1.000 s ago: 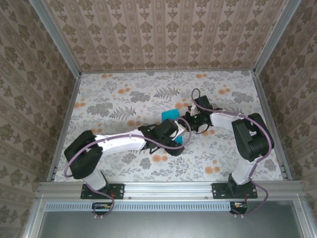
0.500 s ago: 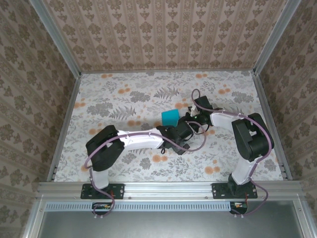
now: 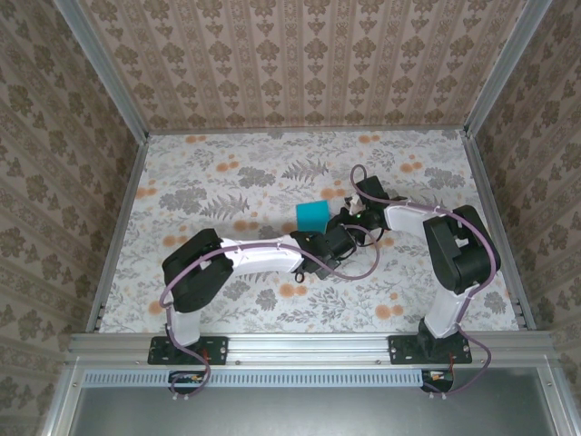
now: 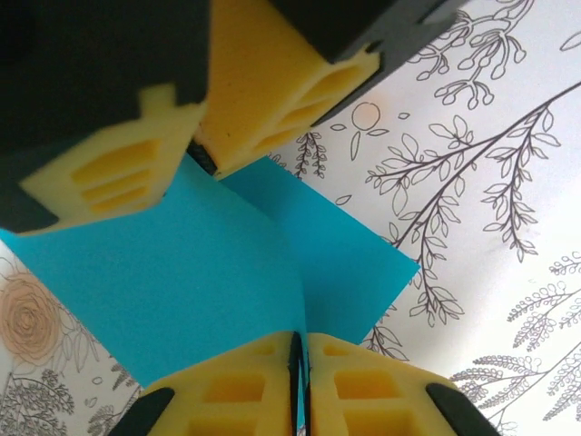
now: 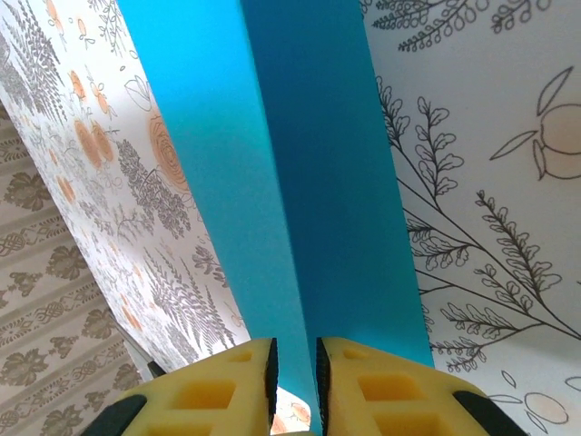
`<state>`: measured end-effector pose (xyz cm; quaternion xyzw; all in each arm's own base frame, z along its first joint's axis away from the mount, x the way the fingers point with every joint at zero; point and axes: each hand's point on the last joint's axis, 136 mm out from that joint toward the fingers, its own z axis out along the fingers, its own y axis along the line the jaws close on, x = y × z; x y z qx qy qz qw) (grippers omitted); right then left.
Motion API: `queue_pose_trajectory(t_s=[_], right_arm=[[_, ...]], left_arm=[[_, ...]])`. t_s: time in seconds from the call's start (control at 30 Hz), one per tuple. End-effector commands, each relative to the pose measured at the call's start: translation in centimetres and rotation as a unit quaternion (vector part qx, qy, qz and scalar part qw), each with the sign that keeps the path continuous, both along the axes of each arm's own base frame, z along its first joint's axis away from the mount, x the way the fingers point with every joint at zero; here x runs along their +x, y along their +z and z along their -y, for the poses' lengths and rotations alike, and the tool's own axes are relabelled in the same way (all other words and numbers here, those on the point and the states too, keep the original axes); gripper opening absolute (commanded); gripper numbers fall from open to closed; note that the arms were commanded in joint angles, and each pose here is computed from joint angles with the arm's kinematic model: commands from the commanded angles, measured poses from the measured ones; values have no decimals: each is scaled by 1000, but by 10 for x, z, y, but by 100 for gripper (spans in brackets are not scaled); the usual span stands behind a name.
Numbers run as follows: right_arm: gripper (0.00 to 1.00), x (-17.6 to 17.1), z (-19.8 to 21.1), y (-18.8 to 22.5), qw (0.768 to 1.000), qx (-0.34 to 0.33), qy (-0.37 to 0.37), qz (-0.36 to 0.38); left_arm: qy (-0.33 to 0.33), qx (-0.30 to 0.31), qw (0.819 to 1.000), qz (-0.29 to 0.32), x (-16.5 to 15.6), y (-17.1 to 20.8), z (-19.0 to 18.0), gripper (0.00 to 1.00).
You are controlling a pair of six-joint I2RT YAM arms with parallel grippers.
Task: Fold a paper plane with a square sheet of paper (fold left side to right side)
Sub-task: Fold the triangle a second time at the center of the table.
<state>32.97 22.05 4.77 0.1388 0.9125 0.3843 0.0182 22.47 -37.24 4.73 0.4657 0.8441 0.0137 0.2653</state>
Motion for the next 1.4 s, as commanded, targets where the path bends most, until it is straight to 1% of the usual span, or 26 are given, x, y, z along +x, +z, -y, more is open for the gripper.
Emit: queue_pose_trajectory(t_s=[0.0,0.17,0.27,0.4,0.43,0.5,0.57,0.6,0.67,0.73,0.8,0.87,0.93,1.0,1.2,1.37], right_arm=[[22,2,-1,2,1000,-7,7,1],[23,7,-2,9,1000,-3,7,12],[28,16,1,23,999,-3,-5,47],[45,27,16,50,994,-14,-32,104],[48,28,22,54,993,-19,-39,112],[53,26,33,57,991,-30,-51,121],[54,21,40,55,990,-36,-56,123],[53,17,42,55,990,-37,-57,125],[44,7,44,50,990,-41,-51,124],[33,-3,43,43,991,-43,-43,118],[25,-16,37,35,992,-49,-27,113],[18,-27,28,27,993,-52,-11,106],[12,-36,22,17,994,-56,-5,95],[9,-42,17,7,994,-60,-4,88],[8,-47,1,-9,995,-69,18,74],[7,-46,-2,-19,994,-87,28,63]], left_arm=[[6,-27,1000,1,-1,18,-1,0],[14,-54,998,-16,0,23,-4,0],[16,-77,996,-33,-2,28,-4,0],[23,-131,989,-69,-4,37,-3,0],[26,-144,986,-80,-3,39,-3,0],[37,-176,978,-107,-3,41,-5,0],[51,-205,969,-128,1,43,-8,0],[57,-220,964,-141,1,42,-9,0],[71,-250,952,-164,4,44,-13,0],[80,-285,936,-191,6,46,-14,0],[89,-319,919,-214,9,46,-16,0],[98,-340,906,-232,11,46,-18,0],[103,-352,898,-243,13,45,-19,0],[107,-355,894,-253,14,42,-21,0],[125,-350,889,-268,18,35,-29,0],[135,-345,887,-276,20,32,-34,0]])
